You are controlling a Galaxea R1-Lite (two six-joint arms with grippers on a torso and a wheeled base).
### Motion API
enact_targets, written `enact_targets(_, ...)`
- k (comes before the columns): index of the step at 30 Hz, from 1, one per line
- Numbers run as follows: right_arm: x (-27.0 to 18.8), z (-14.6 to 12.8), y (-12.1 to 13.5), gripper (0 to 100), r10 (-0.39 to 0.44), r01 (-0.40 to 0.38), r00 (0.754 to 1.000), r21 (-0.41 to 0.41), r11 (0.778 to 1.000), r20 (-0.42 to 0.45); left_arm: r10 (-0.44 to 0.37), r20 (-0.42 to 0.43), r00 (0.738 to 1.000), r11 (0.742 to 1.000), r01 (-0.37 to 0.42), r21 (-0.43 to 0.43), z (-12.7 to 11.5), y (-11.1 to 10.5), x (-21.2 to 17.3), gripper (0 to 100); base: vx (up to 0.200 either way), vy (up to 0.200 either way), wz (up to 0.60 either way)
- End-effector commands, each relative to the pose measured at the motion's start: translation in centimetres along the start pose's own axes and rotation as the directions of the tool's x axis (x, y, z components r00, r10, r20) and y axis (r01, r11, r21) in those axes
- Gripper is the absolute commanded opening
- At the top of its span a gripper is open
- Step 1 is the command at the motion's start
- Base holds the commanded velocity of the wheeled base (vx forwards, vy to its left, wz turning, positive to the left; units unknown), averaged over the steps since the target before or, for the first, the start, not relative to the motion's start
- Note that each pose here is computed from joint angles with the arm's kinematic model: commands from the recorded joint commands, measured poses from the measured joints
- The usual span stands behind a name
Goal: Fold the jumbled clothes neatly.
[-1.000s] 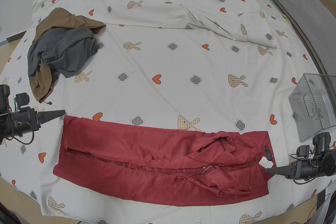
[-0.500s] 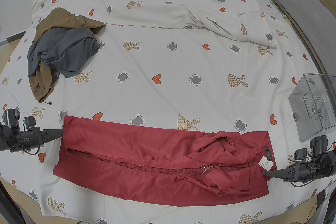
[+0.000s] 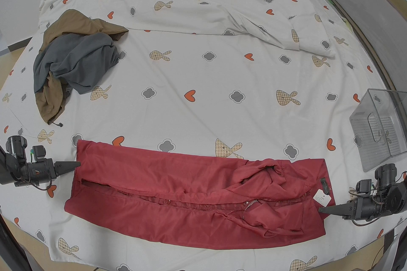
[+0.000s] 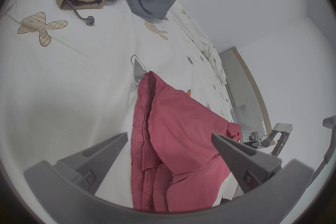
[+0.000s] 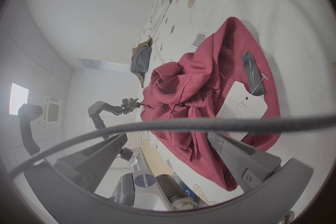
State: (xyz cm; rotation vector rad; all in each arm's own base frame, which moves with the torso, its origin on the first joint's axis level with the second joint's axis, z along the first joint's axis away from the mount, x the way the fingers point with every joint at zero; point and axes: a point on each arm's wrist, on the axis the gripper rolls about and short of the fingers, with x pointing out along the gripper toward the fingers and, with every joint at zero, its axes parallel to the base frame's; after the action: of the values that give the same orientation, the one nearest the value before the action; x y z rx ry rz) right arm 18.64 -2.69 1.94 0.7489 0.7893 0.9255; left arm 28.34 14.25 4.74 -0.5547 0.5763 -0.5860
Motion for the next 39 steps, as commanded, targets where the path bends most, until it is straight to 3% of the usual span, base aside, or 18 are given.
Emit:
enact_targets(1, 0.0, 0.0, 0.0, 100, 0.000, 0.000, 1.000, 0.000, 1.000, 0.000, -0.003, -0.003, 1.000, 1.000, 0.003, 0.000, 0.0, 0.0, 0.2, 100, 0.000, 0.000, 0.00)
enact_targets(15, 0.0, 0.0, 0.0, 100, 0.000, 0.000, 1.000, 0.014, 1.000, 0.000, -0.096, -0.096, 0.991, 0.994, 0.100, 0.036, -0.8, -2.5, 3.5, 100, 0.000, 0.000, 0.00)
enact_targets(23, 0.0, 0.1, 0.0, 100, 0.000, 0.000, 1.000, 0.012, 1.000, 0.001, -0.102, -0.096, 0.990, 0.993, 0.108, 0.053, -0.5, -2.9, 3.6, 100, 0.000, 0.000, 0.00)
enact_targets(33, 0.0, 0.1, 0.0, 100, 0.001, -0.001, 1.000, 0.012, 1.000, -0.001, -0.136, -0.145, 0.980, 0.989, 0.143, 0.039, -1.9, -4.6, 4.3, 100, 0.000, 0.000, 0.00)
enact_targets(39, 0.0, 0.1, -0.1, 100, 0.001, -0.001, 1.000, 0.013, 1.000, -0.001, -0.140, -0.154, 0.978, 0.989, 0.147, 0.029, -2.2, -4.6, 4.5, 100, 0.000, 0.000, 0.00)
